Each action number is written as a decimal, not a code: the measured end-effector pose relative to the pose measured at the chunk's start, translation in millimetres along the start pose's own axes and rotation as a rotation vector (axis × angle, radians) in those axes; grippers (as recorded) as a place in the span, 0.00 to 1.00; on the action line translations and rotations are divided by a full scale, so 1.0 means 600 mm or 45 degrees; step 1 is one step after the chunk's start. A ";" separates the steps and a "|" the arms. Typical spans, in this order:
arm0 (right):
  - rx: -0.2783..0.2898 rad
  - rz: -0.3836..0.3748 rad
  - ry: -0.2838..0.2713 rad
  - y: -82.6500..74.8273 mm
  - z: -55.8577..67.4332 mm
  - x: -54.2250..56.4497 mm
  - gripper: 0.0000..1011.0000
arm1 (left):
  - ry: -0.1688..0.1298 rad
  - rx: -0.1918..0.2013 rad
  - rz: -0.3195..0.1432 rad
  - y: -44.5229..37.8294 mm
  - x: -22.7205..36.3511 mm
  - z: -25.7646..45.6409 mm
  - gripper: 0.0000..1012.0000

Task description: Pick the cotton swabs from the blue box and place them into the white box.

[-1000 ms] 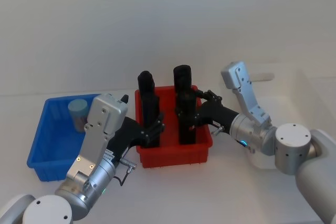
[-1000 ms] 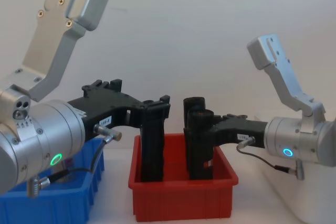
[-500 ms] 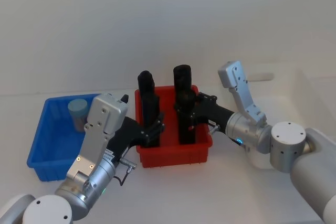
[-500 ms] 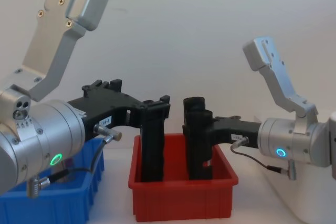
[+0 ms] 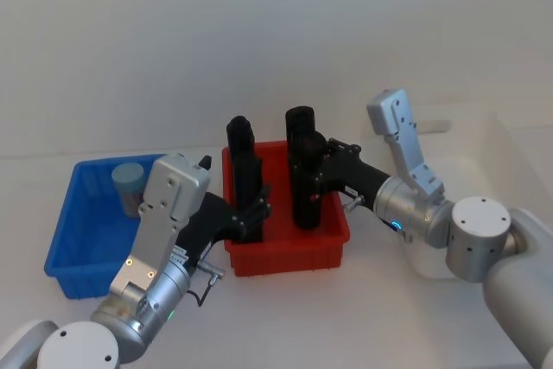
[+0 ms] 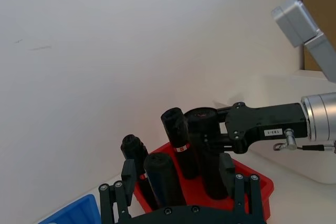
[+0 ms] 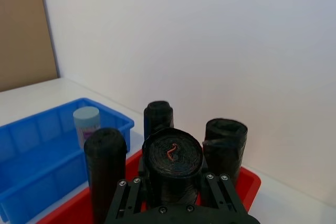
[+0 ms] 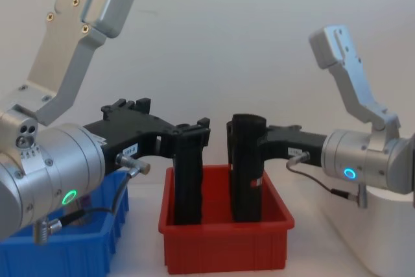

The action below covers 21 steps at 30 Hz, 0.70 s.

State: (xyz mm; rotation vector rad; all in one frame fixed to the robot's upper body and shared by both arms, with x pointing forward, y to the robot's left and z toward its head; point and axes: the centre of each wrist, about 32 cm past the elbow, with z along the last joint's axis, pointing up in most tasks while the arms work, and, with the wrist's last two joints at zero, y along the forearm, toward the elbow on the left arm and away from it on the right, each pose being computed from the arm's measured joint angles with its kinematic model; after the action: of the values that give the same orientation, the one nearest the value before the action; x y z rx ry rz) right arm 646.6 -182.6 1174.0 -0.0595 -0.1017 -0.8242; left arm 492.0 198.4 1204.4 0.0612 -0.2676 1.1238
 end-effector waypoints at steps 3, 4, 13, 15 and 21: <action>0.024 -0.015 -0.005 -0.005 0.009 -0.003 0.49 | 0.000 0.000 0.000 0.000 0.0000 0.000 0.99; 0.034 -0.025 -0.005 -0.009 0.014 -0.006 0.49 | 0.000 0.000 0.000 0.000 0.0000 0.000 0.99; 0.107 -0.117 -0.028 -0.040 0.052 -0.025 0.49 | 0.000 0.000 0.000 0.000 0.0000 0.000 0.99; 0.123 -0.145 -0.032 -0.050 0.061 -0.029 0.49 | 0.000 0.000 0.000 0.000 0.0000 0.000 0.99; 0.161 -0.239 -0.049 -0.082 0.086 -0.039 0.49 | 0.000 0.000 0.000 0.000 0.0000 0.000 0.99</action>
State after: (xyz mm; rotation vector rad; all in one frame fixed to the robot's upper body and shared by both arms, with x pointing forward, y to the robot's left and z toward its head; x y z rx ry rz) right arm 591.3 -193.8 1223.5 0.0542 -0.1977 -1.0026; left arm 492.0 198.4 1204.4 0.0612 -0.2675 1.1237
